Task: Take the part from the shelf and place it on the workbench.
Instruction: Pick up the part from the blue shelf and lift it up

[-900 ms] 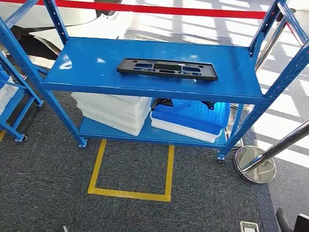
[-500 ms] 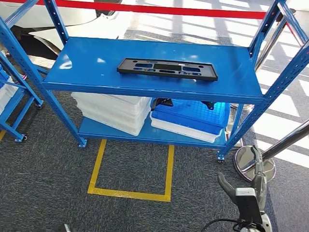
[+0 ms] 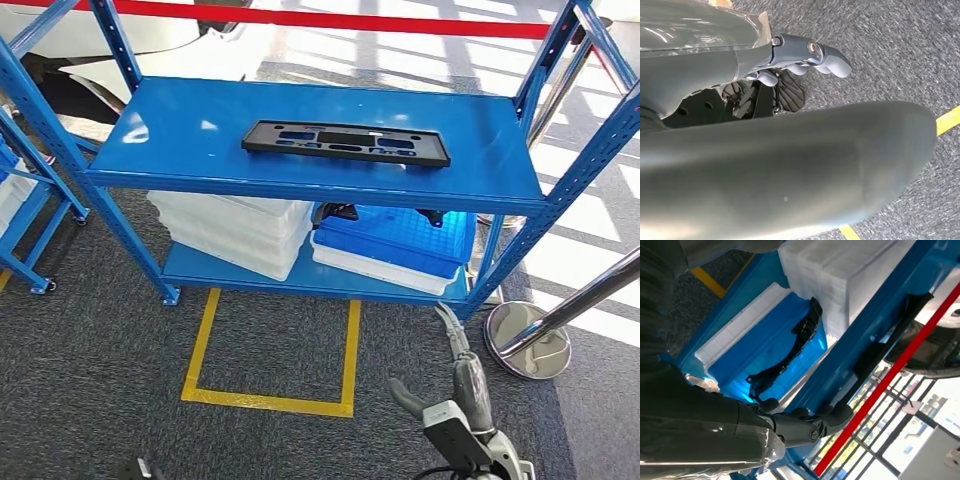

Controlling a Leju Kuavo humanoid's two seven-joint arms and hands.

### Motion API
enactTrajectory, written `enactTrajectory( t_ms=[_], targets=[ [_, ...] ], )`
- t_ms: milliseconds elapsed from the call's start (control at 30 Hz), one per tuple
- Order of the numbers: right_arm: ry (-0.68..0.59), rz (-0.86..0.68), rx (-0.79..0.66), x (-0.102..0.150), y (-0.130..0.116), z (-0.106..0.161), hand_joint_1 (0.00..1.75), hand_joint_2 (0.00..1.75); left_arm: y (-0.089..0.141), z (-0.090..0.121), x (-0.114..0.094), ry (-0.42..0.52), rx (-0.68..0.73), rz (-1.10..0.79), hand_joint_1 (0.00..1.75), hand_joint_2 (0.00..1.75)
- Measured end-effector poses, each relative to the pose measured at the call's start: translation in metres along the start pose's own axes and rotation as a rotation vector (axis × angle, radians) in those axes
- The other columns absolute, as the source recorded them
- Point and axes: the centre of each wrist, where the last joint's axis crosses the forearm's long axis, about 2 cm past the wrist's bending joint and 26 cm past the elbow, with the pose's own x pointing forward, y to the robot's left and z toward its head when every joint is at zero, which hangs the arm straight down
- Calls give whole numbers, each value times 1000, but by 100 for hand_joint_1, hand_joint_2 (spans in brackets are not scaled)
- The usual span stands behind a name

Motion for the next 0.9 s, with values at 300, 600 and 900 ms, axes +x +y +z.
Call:
enactTrajectory(
  t_ms=[300,600,900],
  targets=[
    [-23,21,46,5,7,7,0,175,-2,0,-1,0,-25,-3,0,0],
    [-16,49,50,5,7,11,0,175,-2,1,-1,4,-28,-3,0,0],
    [-45,84,32,8,3,10,0,175,-4,1,-1,4,-37,-5,0,0]
  ],
)
